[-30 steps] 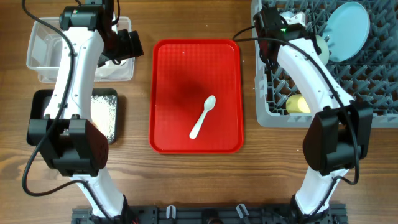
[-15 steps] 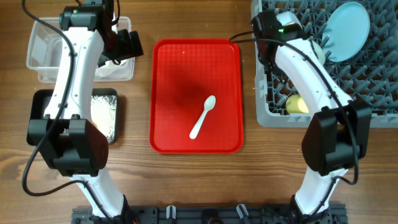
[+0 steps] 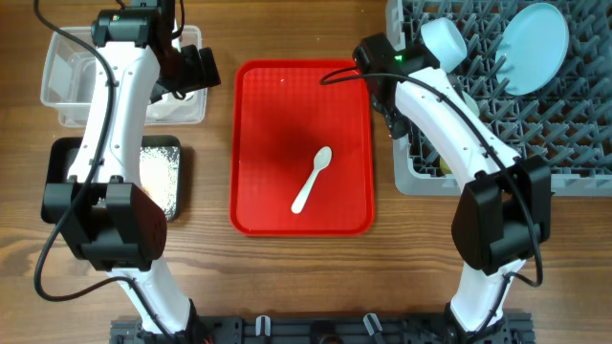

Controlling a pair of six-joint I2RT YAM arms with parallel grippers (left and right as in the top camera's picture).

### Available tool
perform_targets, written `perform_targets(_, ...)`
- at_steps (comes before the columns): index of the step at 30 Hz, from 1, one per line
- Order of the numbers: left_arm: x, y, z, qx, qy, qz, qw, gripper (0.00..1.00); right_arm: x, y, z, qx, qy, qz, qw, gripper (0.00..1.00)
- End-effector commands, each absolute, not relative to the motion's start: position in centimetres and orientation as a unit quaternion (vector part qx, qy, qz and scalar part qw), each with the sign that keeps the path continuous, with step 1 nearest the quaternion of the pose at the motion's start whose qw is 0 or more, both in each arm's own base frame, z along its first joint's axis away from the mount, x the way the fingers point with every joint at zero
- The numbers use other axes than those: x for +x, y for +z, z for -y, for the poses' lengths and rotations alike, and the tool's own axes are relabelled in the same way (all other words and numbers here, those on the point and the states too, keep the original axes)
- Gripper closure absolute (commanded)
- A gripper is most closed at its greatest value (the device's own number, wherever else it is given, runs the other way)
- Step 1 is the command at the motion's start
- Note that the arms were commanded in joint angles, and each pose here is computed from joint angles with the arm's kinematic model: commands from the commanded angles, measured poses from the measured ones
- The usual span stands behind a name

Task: Sort waste into correct bins and load items into the dishwasher rack
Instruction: 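Reach the right gripper to the white spoon and grasp it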

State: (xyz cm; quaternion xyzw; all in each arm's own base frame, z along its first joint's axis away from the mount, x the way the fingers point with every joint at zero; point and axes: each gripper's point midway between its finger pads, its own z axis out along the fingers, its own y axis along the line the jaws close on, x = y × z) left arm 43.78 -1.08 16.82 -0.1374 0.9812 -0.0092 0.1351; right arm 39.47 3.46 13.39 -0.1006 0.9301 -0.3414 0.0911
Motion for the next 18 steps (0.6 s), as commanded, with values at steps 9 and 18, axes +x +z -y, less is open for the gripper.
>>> perform_targets(9, 43.7, 18.1, 0.7, -0.145, -0.009, -0.978, 0.152, 0.0, 40.1, 23.0, -20.1, -0.106, 0.17, -0.961, 0.19, 0.0)
perform_targets(18, 43.8, 18.1, 0.7, -0.145, -0.009, -0.978, 0.152, 0.0, 36.3, 15.7, -24.1, 0.026, 0.183, -0.979, 0.081, 0.06)
